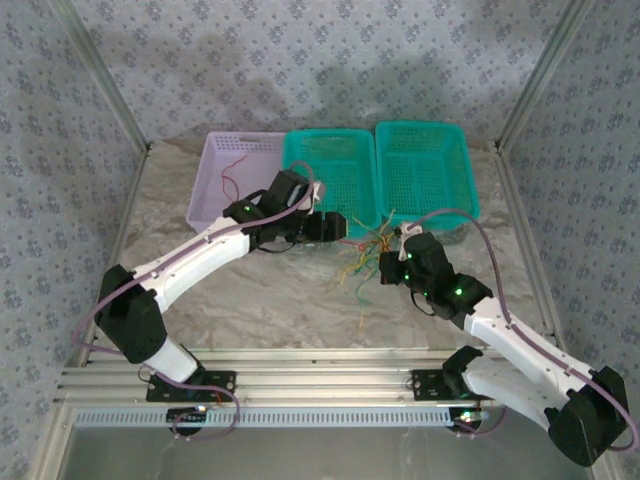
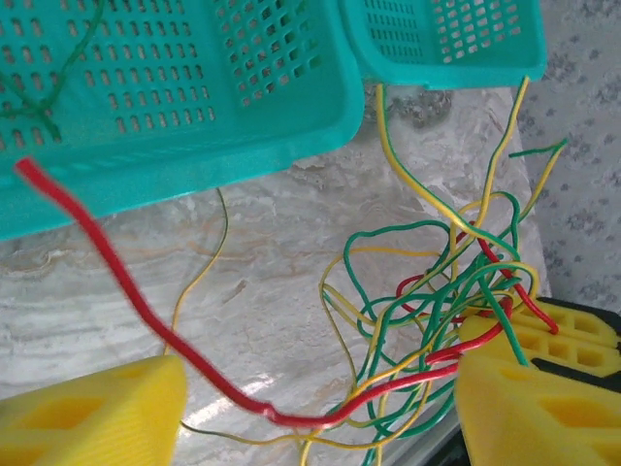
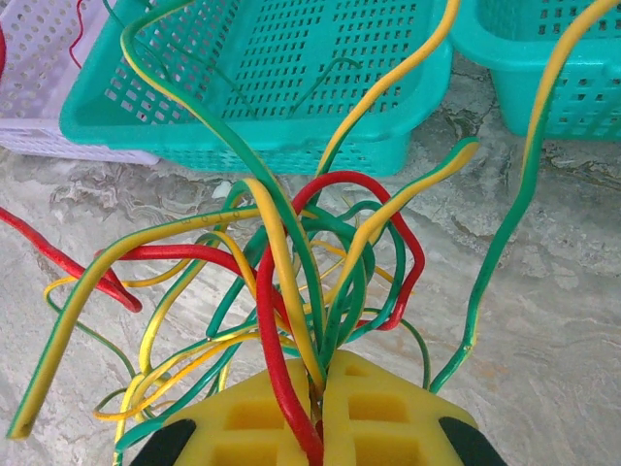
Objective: Untangle the cables
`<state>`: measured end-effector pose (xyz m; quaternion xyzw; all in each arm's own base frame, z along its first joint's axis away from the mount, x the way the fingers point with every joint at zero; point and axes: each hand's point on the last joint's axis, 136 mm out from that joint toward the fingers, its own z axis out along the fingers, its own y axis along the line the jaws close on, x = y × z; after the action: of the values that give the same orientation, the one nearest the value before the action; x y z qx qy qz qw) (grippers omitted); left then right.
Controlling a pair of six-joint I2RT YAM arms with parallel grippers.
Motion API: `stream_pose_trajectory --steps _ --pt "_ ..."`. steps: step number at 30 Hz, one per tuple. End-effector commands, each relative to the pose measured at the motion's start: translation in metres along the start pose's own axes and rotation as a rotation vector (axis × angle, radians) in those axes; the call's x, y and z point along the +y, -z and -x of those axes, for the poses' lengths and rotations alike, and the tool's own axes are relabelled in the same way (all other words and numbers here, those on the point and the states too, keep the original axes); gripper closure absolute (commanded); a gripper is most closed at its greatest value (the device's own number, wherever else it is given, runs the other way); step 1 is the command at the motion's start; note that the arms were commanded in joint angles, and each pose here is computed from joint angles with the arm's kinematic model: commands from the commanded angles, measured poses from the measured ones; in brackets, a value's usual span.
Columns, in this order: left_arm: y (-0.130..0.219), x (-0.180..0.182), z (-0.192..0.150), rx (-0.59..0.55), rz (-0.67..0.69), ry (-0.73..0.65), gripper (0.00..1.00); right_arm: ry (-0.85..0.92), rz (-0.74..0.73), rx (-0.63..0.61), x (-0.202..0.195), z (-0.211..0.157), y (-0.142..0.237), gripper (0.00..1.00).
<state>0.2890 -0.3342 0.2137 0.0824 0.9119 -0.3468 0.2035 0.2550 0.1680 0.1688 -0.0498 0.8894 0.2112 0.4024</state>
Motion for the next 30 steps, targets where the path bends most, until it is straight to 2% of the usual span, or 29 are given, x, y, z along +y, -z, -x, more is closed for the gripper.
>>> stream_pose_trajectory --steps 1,5,8,15,23,30 --pt "-0.007 -0.010 -0.003 0.014 -0.040 -0.005 0.42 0.009 0.042 -0.046 0.012 0.013 0.005 1.00" --pt "-0.008 -0.007 -0.007 0.026 -0.035 -0.004 0.60 0.014 0.037 -0.055 0.012 0.015 0.006 1.00" --pt "-0.007 -0.006 -0.009 0.025 -0.033 -0.004 0.69 0.015 0.030 -0.059 0.011 0.017 0.007 1.00" --pt "-0.006 -0.005 -0.010 0.027 -0.024 -0.012 1.00 0.012 0.027 -0.059 0.010 0.018 0.008 1.00" --pt "0.022 0.007 0.004 -0.064 0.059 -0.066 1.00 0.015 0.010 0.003 0.000 0.004 0.007 1.00" --pt "0.056 0.036 0.020 -0.130 0.139 -0.048 1.00 -0.060 0.014 -0.003 -0.020 0.004 0.007 1.00"
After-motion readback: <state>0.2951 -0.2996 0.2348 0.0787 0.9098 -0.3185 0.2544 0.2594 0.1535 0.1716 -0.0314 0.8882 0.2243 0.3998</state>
